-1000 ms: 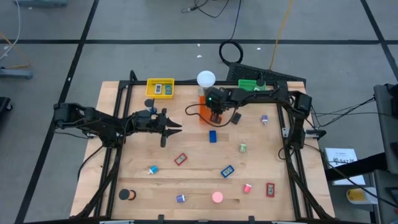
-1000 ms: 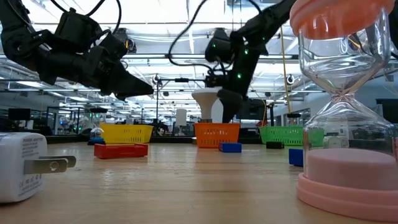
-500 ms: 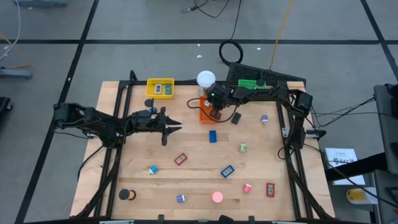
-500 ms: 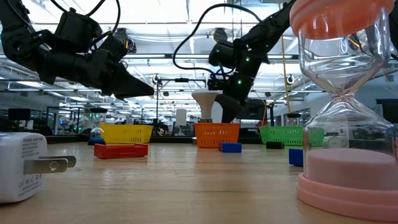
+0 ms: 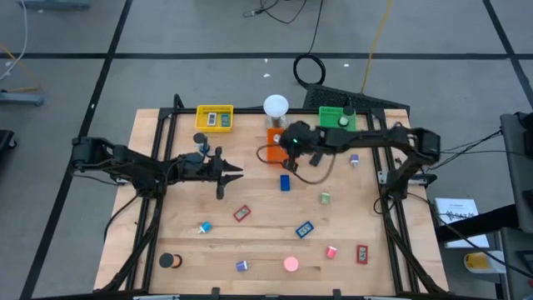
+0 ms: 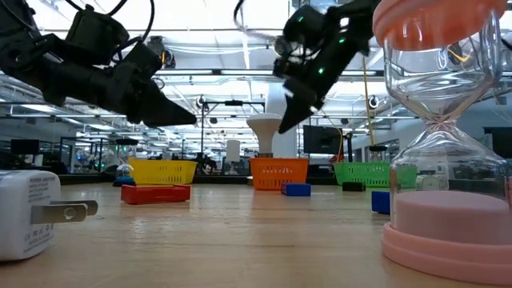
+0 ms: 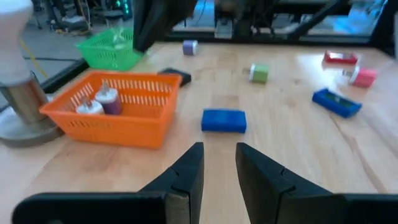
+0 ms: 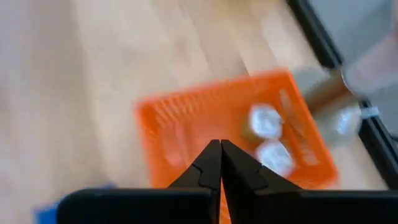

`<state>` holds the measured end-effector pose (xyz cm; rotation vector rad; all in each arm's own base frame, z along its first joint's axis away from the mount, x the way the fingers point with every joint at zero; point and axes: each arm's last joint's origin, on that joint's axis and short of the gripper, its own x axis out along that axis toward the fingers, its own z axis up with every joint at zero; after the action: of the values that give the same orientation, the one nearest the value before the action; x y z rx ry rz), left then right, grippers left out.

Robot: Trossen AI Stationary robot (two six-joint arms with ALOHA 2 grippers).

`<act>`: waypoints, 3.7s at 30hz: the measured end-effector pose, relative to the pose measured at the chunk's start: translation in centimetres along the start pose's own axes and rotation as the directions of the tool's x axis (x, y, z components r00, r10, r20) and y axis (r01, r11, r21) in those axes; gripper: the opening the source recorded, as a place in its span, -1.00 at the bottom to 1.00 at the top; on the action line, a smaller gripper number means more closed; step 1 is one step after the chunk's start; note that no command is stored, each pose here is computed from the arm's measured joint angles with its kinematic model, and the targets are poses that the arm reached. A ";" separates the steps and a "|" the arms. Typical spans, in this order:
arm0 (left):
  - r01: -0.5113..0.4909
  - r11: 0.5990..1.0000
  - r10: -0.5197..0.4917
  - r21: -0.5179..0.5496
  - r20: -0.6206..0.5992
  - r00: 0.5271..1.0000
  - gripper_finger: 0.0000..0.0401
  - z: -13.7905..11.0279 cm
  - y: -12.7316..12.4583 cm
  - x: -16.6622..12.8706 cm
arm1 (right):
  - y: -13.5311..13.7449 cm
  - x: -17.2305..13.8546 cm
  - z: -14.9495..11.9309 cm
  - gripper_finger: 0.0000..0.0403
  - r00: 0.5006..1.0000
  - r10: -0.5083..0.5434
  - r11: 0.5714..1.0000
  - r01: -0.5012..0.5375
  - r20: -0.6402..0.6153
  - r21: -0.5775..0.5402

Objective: Pick & Place Office items
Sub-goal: Put the top red digital clock into the yellow bin

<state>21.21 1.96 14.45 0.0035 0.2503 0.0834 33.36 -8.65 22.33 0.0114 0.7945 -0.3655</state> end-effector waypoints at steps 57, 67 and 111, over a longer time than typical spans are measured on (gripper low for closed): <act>-0.156 0.952 0.002 -0.264 -0.502 0.865 0.03 4.9 -11.8 0.1 | 4.0 -7.3 -4.8 -1.00 0.878 0.056 0.998 -0.048 0.475 -0.029; -0.199 0.961 0.032 -0.190 -0.641 0.767 0.28 2.0 -13.0 3.8 | 4.0 -7.3 -4.8 -1.00 0.876 0.056 0.998 -0.049 0.480 -0.028; -0.283 0.958 0.153 -0.041 -0.762 0.629 -0.26 8.2 -4.5 2.7 | 4.0 -7.3 -4.7 -1.00 0.874 0.057 0.998 -0.050 0.482 -0.027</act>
<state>26.18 -2.29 21.63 -0.1657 1.0977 0.3556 26.69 -1.90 23.60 -0.0689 0.2974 -0.2925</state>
